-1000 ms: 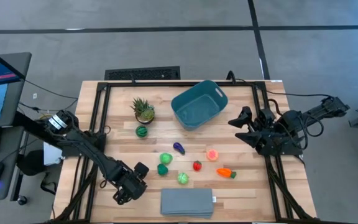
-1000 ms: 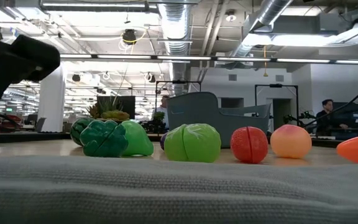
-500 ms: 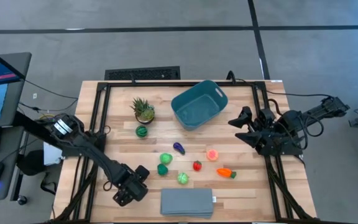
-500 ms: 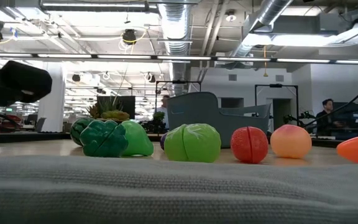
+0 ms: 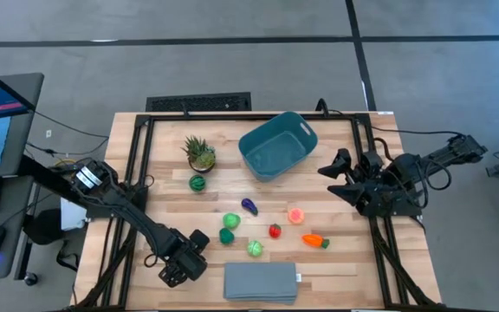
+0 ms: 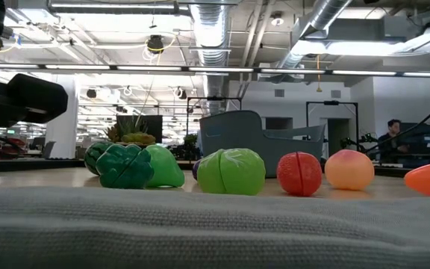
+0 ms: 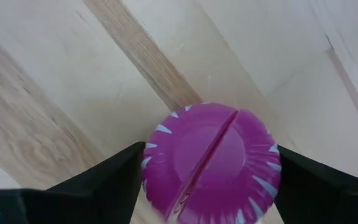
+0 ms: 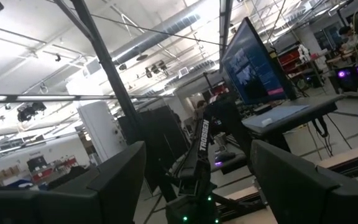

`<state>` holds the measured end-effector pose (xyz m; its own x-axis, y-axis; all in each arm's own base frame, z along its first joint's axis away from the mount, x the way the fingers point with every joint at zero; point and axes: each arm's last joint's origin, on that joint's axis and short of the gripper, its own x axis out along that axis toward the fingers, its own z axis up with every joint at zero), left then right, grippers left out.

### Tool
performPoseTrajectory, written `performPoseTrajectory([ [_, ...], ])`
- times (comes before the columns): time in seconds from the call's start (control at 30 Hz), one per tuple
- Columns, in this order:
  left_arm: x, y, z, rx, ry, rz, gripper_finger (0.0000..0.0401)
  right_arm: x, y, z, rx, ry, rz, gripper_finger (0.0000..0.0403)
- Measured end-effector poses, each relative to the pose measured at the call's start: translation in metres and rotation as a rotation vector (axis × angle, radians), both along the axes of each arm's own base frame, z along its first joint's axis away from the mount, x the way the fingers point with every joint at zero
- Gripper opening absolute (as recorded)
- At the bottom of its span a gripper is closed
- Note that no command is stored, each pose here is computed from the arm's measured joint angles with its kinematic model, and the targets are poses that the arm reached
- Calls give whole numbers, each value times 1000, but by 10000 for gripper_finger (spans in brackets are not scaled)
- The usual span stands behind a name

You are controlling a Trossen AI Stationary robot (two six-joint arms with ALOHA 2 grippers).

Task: Pick and placing Produce into tupperware
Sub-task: Put the onion into the bin

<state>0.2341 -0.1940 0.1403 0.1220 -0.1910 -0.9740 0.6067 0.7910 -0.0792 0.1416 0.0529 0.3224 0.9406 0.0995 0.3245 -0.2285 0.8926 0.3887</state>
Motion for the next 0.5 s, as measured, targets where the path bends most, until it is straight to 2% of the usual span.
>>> performPoseTrajectory([
  [0.27,0,0,0,1,5,19,241,0,0,0,0,2,0,313],
  [0.5,4,3,1,-9,14,75,253,0,0,0,-1,2,0,313],
])
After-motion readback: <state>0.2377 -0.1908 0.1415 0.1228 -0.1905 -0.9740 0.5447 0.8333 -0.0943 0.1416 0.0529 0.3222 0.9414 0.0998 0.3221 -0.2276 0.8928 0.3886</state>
